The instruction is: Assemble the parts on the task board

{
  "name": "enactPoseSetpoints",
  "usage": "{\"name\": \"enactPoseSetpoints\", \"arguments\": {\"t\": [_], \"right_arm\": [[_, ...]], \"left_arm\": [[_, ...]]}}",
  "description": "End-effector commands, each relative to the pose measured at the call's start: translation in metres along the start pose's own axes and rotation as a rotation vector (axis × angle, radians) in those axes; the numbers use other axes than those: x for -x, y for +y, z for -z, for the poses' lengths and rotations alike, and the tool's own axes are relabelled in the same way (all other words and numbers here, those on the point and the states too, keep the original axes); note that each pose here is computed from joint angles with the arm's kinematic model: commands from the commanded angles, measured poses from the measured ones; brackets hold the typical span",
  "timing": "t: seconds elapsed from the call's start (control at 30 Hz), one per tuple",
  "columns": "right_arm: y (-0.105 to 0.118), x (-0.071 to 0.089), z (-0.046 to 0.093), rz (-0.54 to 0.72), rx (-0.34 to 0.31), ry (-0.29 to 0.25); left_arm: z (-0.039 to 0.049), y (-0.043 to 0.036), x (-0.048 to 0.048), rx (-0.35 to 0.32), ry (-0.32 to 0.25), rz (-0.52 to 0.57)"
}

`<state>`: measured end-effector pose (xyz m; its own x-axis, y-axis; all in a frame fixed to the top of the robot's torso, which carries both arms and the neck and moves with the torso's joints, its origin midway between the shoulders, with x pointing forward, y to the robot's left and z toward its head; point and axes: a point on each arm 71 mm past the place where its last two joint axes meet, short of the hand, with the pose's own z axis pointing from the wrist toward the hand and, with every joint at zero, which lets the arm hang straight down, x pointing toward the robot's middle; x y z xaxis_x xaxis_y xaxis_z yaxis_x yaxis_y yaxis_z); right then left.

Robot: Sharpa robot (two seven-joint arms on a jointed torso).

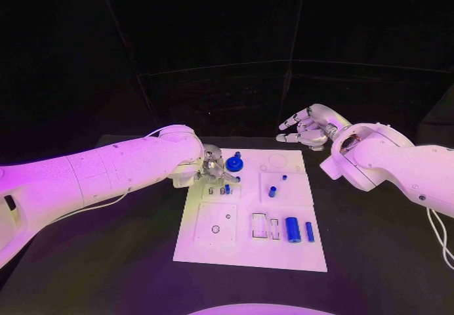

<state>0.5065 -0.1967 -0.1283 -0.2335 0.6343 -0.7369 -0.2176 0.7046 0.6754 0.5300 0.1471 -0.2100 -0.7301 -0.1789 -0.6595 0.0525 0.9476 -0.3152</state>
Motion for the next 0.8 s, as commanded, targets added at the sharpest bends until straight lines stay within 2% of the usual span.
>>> {"name": "enactPoseSetpoints", "arguments": {"t": [0.03,0.27,0.8], "right_arm": [[0.0014,0.0001,-0.0009,0.001,0.003,0.008],[0.0023,-0.0009,-0.0017,0.001,0.005,0.011],[0.0027,-0.0017,-0.0026,0.002,0.005,0.012]], "left_arm": [[-0.0013,-0.0006,-0.0022,0.008,0.032,-0.014],[-0.0049,-0.0038,-0.0061,0.01,0.046,-0.025],[-0.0069,-0.007,-0.0086,0.009,0.06,-0.036]]}}
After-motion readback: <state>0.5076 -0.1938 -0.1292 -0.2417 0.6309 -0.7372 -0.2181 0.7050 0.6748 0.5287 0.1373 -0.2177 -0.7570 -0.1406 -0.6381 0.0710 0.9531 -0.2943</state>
